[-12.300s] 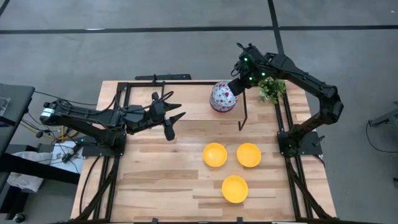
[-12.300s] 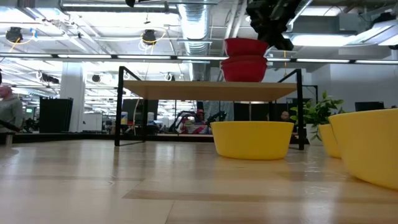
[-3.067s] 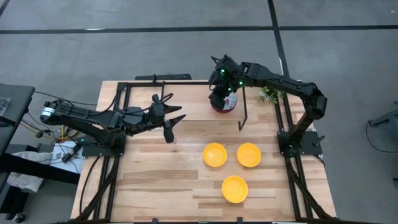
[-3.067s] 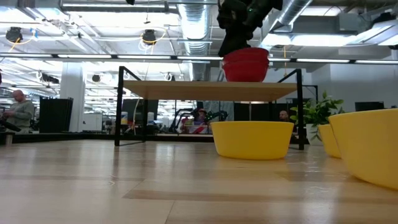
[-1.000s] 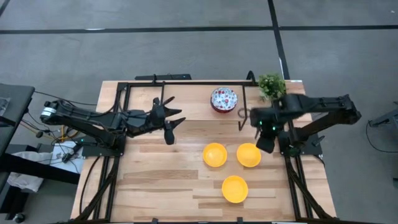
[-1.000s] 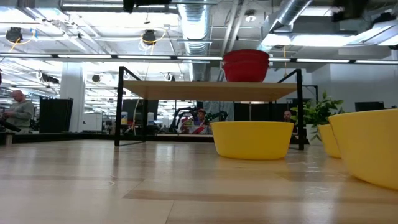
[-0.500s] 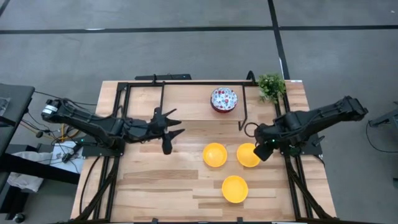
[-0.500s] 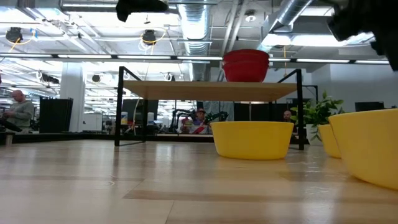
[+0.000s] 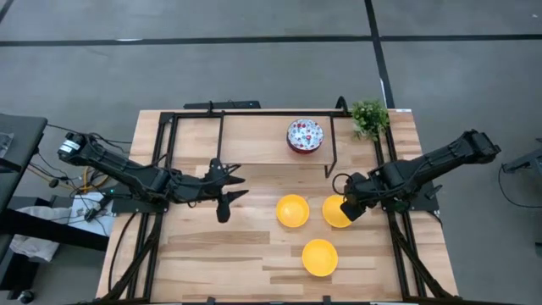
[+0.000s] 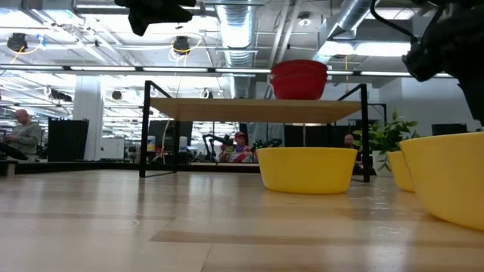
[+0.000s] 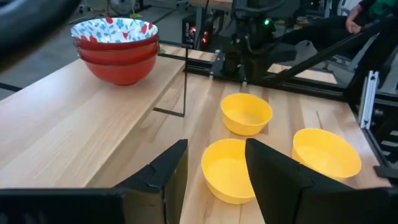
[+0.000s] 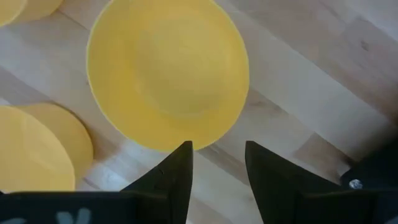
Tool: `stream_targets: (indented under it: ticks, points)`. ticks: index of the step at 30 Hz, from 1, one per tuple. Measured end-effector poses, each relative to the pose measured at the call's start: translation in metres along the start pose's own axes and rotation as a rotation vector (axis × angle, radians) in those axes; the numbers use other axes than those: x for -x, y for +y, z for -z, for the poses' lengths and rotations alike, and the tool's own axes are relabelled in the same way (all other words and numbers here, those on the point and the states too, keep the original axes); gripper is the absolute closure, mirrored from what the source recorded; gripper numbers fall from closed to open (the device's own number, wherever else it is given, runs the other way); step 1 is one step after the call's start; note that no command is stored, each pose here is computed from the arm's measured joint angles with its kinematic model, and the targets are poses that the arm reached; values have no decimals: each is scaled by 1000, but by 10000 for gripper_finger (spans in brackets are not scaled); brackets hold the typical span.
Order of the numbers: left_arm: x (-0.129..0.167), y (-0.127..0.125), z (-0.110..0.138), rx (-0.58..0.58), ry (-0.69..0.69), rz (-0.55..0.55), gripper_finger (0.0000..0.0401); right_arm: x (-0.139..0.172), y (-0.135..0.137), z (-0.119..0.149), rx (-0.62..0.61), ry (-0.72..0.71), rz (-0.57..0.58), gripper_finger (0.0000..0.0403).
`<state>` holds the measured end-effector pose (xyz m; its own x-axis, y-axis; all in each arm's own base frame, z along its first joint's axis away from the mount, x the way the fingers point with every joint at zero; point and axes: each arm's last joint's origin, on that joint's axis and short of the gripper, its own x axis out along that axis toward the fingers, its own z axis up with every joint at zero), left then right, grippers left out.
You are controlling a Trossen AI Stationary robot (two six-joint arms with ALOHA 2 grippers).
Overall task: Pick & Place Mini bowls
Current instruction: Put the right yellow bowl on the shelf
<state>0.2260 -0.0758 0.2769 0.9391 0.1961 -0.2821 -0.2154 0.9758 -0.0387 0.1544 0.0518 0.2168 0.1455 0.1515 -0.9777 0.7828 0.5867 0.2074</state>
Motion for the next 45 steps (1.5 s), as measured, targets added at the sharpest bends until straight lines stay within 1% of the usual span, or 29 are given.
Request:
stream_targets:
  ticks: [7,11,16,20,24,27,29,32,37,38,41,45]
  points:
    - [0,0,0,12,0,0,242,-18,-6,0,-52,-3,2,266]
    - [0,0,0,12,0,-1,242,-26,-9,0,-66,-8,-7,257]
    - [0,0,0,12,0,-1,242,-35,-15,1,-103,-16,20,242]
    - [0,0,0,12,0,0,242,-44,-17,0,-115,-28,-1,236]
    - [0,0,0,12,0,-1,242,-52,-20,0,-147,-33,-23,241]
    - [0,0,0,13,0,-1,242,-55,-21,0,-149,-34,-27,257]
    - [0,0,0,12,0,-1,242,-55,-21,0,-149,-38,-26,276]
    - [0,0,0,13,0,-1,242,-55,-21,0,-150,-57,-21,313]
    - [0,0,0,16,-1,0,242,-55,-21,-1,-144,-64,-19,386]
    - [0,0,0,17,-1,0,242,-55,-21,-1,-141,-65,-19,394]
    - [0,0,0,19,-3,0,242,-55,-22,-1,-141,-62,-15,396]
    - [0,0,-1,59,-4,1,242,-55,-21,1,-132,-60,-14,400]
